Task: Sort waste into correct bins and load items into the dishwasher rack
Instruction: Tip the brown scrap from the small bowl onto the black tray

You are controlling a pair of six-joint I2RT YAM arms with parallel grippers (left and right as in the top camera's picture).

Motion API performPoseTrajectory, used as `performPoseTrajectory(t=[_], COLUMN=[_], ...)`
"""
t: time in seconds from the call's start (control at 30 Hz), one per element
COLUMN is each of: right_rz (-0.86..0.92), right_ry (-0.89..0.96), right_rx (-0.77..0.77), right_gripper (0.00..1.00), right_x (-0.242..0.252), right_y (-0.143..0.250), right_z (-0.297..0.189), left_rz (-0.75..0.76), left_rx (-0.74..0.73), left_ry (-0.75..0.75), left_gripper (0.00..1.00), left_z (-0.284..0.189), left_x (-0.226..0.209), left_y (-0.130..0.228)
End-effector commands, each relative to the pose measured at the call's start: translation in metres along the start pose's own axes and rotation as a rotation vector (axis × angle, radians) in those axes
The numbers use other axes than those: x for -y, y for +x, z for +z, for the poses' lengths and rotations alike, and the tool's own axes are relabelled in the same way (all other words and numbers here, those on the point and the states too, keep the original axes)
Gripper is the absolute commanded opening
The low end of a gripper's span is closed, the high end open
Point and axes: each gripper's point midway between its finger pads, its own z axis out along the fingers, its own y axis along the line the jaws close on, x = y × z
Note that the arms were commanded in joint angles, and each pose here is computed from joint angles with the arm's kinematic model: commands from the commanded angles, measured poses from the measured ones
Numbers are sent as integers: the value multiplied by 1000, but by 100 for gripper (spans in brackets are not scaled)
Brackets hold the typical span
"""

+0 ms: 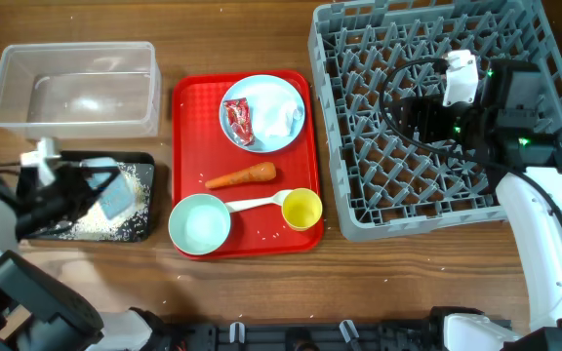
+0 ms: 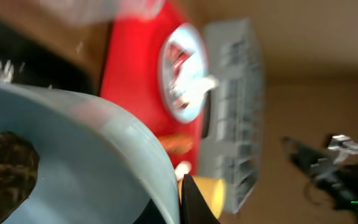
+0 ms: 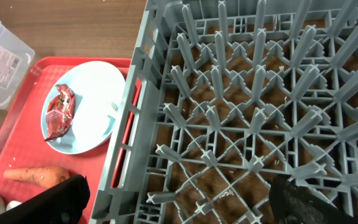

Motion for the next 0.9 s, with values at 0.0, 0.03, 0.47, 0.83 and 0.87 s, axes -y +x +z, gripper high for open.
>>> performPoseTrajectory(t=[0.0, 0.03, 0.47, 0.83, 0.87], right_rz=[-11, -11, -15, -15, -16], right_ry=[8, 8, 22, 27, 27], right_rx=[0, -1, 2, 3, 4], right_gripper=[95, 95, 95, 96, 96], right_x=[1, 1, 4, 5, 5], right_y=[-1, -1, -2, -2, -2], right_z=[1, 1, 1, 1, 1], left_rz=[100, 113, 101, -256, -408], left_rx=[183, 212, 275, 219, 192], left_ry=[216, 231, 353, 421, 438], left_gripper=[4, 4, 4, 4, 4], left_z=[-27, -33, -24, -24, -26], left_x=[29, 29, -11, -14, -14], left_y=[-23, -28, -49, -49, -49])
